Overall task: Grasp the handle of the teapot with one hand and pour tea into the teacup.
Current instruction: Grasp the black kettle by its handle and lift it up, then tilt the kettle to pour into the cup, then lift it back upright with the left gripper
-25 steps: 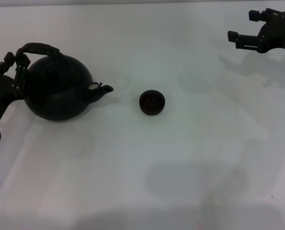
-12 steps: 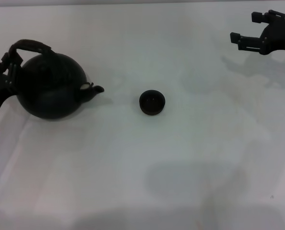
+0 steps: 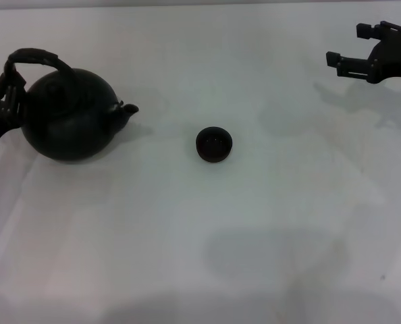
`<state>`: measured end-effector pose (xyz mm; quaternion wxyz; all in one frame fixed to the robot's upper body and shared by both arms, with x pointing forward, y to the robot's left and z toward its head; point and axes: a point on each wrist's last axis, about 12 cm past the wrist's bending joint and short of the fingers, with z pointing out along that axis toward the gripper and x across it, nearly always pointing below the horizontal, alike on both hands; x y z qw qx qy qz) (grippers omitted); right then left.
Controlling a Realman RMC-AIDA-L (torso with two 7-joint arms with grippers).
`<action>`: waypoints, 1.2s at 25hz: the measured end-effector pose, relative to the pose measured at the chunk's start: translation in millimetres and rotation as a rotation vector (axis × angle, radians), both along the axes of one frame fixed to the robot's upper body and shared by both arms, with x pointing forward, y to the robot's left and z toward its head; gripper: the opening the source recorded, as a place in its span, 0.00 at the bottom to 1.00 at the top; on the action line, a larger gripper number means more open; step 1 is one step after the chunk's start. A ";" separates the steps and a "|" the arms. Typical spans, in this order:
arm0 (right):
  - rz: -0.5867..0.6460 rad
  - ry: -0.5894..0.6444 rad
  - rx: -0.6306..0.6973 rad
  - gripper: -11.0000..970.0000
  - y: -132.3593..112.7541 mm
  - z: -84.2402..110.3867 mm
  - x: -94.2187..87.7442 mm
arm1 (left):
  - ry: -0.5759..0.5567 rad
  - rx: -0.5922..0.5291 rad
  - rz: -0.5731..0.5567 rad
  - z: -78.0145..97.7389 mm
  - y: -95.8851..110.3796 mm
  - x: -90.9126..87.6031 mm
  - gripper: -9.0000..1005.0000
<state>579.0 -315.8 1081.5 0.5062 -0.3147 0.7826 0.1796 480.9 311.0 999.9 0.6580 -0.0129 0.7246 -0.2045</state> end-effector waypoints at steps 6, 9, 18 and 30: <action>-0.001 -0.004 0.001 0.90 0.7 0.5 0.8 | 0.002 -0.020 -0.012 1.9 -0.2 3.0 0.16; -0.005 -0.007 -0.001 0.90 1.4 0.9 2.1 | -0.011 -0.030 -0.025 7.4 2.6 9.3 0.15; -0.006 -0.011 0.000 0.90 1.6 -0.4 1.5 | 0.019 0.013 -0.143 23.7 3.6 36.1 0.15; -0.026 -0.033 0.038 0.90 0.8 -5.2 -1.4 | 0.081 0.193 -0.268 70.2 -7.3 85.0 0.15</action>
